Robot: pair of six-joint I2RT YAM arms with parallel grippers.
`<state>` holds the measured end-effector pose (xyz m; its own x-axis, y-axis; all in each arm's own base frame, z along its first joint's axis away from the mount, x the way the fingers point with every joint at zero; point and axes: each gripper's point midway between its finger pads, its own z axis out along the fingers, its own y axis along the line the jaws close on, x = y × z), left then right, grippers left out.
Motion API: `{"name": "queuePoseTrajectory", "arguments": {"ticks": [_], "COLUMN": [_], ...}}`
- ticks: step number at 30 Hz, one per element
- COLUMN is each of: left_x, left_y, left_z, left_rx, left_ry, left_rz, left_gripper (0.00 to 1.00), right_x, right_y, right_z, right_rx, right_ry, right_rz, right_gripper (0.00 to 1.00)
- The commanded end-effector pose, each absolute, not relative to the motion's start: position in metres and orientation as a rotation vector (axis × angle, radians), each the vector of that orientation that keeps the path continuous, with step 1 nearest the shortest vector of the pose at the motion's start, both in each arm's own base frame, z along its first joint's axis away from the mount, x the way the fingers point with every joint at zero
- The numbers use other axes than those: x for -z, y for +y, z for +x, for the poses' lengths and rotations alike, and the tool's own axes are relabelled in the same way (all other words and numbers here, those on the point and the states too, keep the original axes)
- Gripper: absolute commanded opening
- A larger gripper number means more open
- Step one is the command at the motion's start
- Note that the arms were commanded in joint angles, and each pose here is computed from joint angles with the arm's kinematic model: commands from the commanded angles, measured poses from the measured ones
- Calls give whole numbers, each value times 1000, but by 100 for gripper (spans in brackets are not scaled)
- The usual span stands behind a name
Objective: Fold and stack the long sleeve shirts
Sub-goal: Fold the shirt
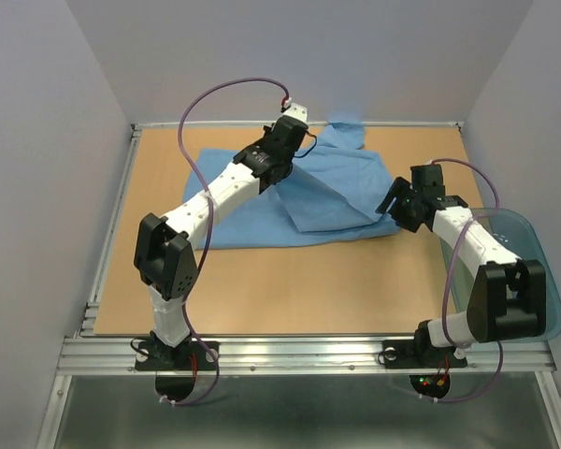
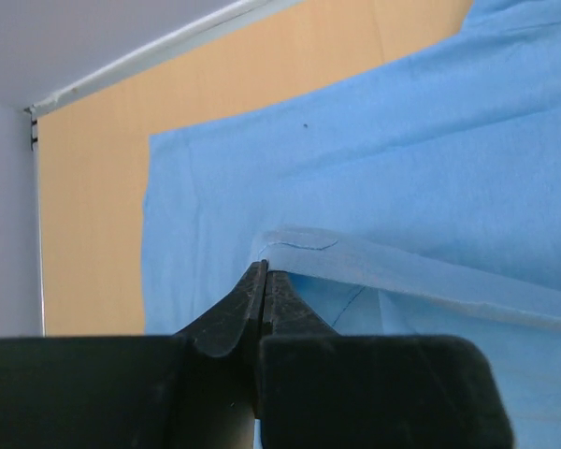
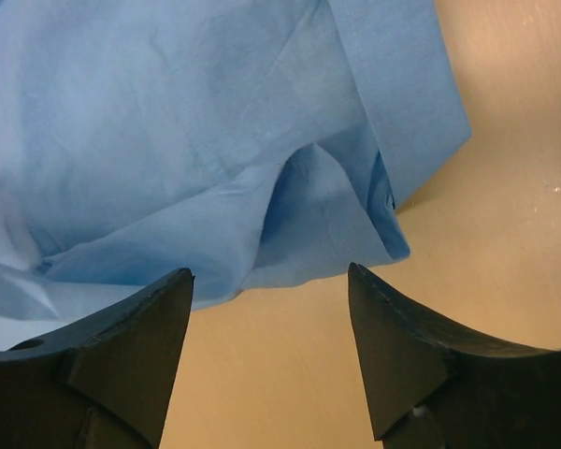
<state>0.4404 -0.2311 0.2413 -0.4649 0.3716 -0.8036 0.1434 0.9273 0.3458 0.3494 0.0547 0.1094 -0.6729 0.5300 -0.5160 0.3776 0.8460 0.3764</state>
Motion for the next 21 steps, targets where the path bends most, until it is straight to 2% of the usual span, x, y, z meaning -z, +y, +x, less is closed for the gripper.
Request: {"name": "queuePoseTrajectory", "arguments": {"ticks": [1,7,10,15,19,21], "left_x": [-294,-325,-337,-354,-364,-363], "left_y": [-241,-253,-259,-253,-253,-257], "left_z": [466,492,498,500,500,499], "left_rx": [-251,-219,-189,-208,-194,-156], "left_ry": [1905,1789,1761,1710,1693,1698], "left_rz": [304,216,204,154,146,161], "left_gripper": [0,0,0,0,0,0], "right_x": [-109,-91,-79,-74,-52,-43], "right_y": [52,54,54,48,40,36], "right_z": [360,353,350,353,347,343], "right_rx": [-336,-334,-333,-309,-263,-248], "right_ry": [2327,2377,2388,2345,2357,2357], "right_rz": [733,745,783,857,929,978], "right_gripper": [71,71,68,60,46,43]}}
